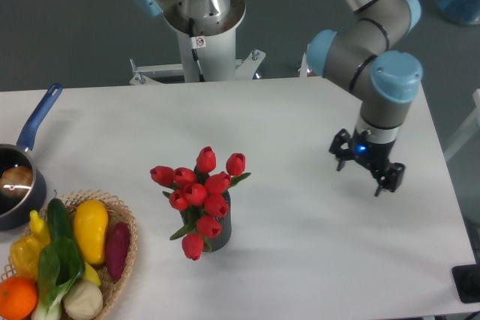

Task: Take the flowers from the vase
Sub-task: 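Move the open gripper toward the red tulips in the grey vase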

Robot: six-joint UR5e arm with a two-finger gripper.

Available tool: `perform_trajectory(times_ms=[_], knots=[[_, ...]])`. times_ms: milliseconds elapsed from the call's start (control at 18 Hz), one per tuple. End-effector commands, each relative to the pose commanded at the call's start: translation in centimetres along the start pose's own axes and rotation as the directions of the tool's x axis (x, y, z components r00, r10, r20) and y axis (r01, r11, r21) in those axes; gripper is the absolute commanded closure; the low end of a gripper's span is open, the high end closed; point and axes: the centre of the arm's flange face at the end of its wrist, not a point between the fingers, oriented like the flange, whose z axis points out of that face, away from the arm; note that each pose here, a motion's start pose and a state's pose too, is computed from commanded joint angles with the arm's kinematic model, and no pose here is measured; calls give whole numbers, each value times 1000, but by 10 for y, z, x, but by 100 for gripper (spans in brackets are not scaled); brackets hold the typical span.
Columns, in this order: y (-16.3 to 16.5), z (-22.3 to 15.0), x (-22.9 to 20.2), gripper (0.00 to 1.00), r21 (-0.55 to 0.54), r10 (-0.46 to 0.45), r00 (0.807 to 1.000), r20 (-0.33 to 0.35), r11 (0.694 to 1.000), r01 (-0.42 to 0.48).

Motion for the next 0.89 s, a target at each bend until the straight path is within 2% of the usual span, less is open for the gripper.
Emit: perform_trajectory(times_ms=[444, 667, 889], knots=[[-24, -50, 33, 0, 131, 16, 999, 36, 991, -20], [-26, -53, 54, 0, 192, 0, 1000, 11, 981, -2], [-31, -47, 69, 0, 318, -16, 999, -43, 948, 29]])
